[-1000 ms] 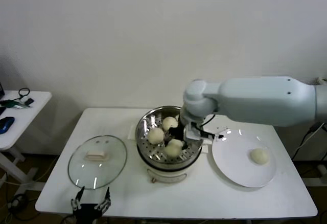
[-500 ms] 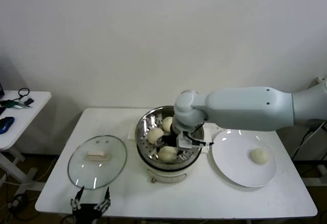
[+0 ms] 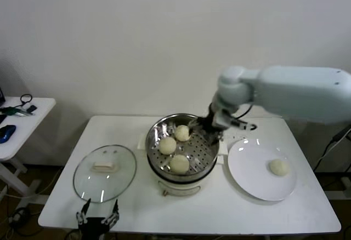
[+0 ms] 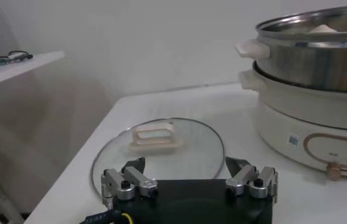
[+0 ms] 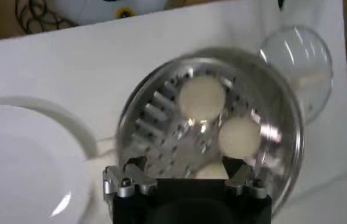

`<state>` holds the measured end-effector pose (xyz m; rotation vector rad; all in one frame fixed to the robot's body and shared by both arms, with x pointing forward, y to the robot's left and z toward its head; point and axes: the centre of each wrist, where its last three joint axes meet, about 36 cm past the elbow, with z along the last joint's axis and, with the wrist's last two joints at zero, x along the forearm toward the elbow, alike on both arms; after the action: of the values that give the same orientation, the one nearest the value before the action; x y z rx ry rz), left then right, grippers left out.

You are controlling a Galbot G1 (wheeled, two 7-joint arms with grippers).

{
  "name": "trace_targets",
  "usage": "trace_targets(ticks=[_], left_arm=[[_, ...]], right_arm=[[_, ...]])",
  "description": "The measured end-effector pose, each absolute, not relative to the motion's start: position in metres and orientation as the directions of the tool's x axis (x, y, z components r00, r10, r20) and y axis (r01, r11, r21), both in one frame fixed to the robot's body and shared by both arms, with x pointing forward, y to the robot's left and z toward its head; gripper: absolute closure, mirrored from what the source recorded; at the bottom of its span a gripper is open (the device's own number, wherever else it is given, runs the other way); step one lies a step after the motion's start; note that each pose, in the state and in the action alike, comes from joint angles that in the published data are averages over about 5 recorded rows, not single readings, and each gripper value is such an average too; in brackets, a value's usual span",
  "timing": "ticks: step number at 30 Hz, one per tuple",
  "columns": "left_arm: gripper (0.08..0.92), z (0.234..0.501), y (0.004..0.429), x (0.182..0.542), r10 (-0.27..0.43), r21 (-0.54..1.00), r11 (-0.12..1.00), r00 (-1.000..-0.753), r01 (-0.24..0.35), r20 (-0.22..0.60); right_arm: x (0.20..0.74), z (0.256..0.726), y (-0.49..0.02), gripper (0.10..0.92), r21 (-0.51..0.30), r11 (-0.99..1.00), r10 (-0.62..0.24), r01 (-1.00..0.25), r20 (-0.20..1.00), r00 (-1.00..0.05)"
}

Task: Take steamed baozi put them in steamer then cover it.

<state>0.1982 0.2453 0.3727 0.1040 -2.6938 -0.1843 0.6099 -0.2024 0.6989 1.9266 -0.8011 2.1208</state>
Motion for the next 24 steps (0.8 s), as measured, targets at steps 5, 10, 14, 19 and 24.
trace_targets(ticks=[5,10,14,19,24], left_arm=[[0.177,0.371,0.245,0.2,-0.096,0.143,0.989,-0.903,-0.038,0.419],[0.177,0.37,0.243,0.201,-0.091,0.137,0.99,-0.903,-0.036,0.42],[0.177,0.369,0.242,0.201,-0.091,0.135,0.99,-0.902,-0.037,0.423],[0.177,0.368,0.241,0.2,-0.092,0.134,0.99,-0.9,-0.038,0.426],[0.177,0.366,0.24,0.199,-0.095,0.134,0.99,-0.897,-0.041,0.431]], right_arm=[[0.612,0.705,-0.288,0.2,-0.27,-0.654,-0.203,-0.706,0.963,-0.18],[0.6,0.674,-0.363,0.2,-0.251,-0.442,-0.17,-0.861,0.966,-0.195],[0.591,0.634,-0.406,0.2,-0.227,-0.31,-0.142,-0.923,0.971,-0.191],[0.585,0.587,-0.44,0.2,-0.2,-0.19,-0.108,-0.961,0.977,-0.182],[0.584,0.551,-0.464,0.2,-0.181,-0.107,-0.067,-0.978,0.982,-0.175]])
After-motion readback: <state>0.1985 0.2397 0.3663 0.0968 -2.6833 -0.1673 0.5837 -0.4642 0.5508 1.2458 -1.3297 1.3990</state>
